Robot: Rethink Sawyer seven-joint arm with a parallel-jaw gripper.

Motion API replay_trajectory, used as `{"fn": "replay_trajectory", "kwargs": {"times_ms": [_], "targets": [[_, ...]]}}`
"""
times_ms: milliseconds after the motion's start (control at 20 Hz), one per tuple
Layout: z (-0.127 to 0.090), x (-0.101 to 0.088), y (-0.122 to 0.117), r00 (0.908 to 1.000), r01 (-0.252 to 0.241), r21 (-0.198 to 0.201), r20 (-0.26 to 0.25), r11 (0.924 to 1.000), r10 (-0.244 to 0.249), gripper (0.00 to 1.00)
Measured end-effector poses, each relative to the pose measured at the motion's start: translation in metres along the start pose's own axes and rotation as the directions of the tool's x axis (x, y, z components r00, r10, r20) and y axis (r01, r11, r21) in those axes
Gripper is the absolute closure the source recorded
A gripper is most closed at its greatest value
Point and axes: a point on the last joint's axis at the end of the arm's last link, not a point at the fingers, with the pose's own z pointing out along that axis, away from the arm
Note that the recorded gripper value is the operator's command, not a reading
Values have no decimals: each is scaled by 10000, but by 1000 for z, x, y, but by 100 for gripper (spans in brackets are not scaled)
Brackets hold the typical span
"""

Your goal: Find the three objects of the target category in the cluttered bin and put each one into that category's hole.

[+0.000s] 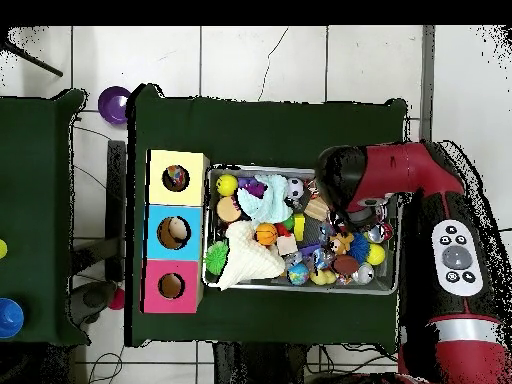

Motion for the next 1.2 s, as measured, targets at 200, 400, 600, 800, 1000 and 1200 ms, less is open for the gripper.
{"fn": "replay_trajectory", "kwargs": {"times_ms": [200, 400, 600, 800, 1000, 1200], "targets": [[14, -15, -6, 9948, 50, 493, 1012, 9988, -100, 0], [26, -26, -8, 9862, 115, 796, 1640, 9968, -244, 0], [44, -33, -5, 9768, 212, 966, 2102, 9951, -412, 0], [68, -27, 0, 9799, 329, 945, 1928, 9950, -508, 0], [79, -20, 0, 9843, 354, 911, 1689, 9952, -504, 0], [86, -10, 0, 9881, 357, 926, 1458, 9951, -490, 0]]}}
